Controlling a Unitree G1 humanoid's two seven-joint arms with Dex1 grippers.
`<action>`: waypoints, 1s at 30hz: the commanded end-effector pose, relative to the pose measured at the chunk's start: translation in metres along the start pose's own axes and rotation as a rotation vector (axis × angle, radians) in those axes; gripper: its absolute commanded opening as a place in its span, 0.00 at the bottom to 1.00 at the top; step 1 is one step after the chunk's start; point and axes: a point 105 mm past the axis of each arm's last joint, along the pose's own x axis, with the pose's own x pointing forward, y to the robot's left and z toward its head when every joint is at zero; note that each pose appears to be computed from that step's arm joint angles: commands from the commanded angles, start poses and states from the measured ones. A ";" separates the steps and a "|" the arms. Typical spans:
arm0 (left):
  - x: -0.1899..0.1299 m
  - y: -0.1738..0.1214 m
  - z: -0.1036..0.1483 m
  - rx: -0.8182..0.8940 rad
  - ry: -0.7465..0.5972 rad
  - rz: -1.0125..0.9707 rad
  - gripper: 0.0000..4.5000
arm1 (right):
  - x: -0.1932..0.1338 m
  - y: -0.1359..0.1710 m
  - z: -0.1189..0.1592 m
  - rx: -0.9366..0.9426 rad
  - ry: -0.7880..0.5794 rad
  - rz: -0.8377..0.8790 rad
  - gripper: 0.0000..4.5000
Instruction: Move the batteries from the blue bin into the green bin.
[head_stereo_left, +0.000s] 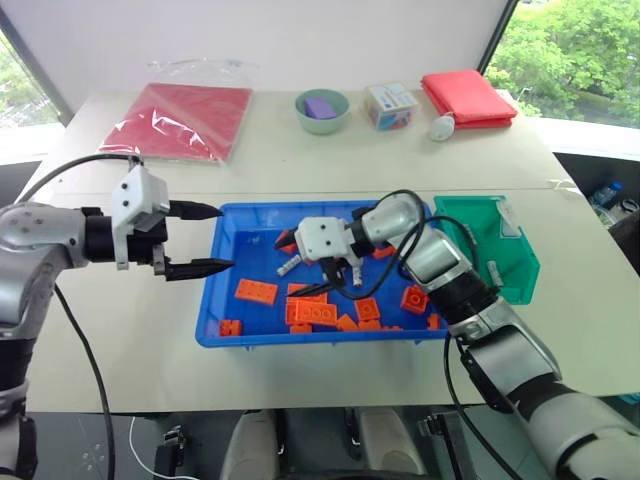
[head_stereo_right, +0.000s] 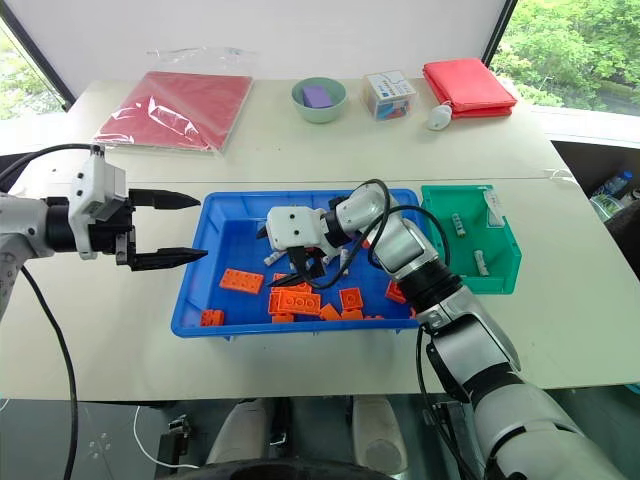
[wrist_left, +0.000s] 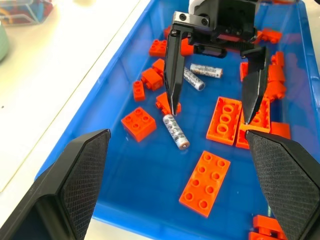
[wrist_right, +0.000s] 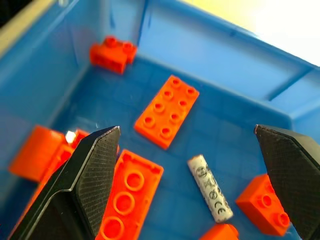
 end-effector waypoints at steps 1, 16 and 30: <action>0.001 0.001 0.006 0.030 -0.004 -0.006 1.00 | -0.008 -0.007 0.016 0.004 -0.015 -0.011 0.98; -0.007 -0.006 0.003 0.019 0.009 0.017 1.00 | 0.013 -0.029 -0.017 0.069 0.141 0.127 0.98; -0.017 -0.009 0.002 0.009 0.023 0.064 1.00 | 0.011 -0.043 -0.019 0.150 0.139 0.123 0.35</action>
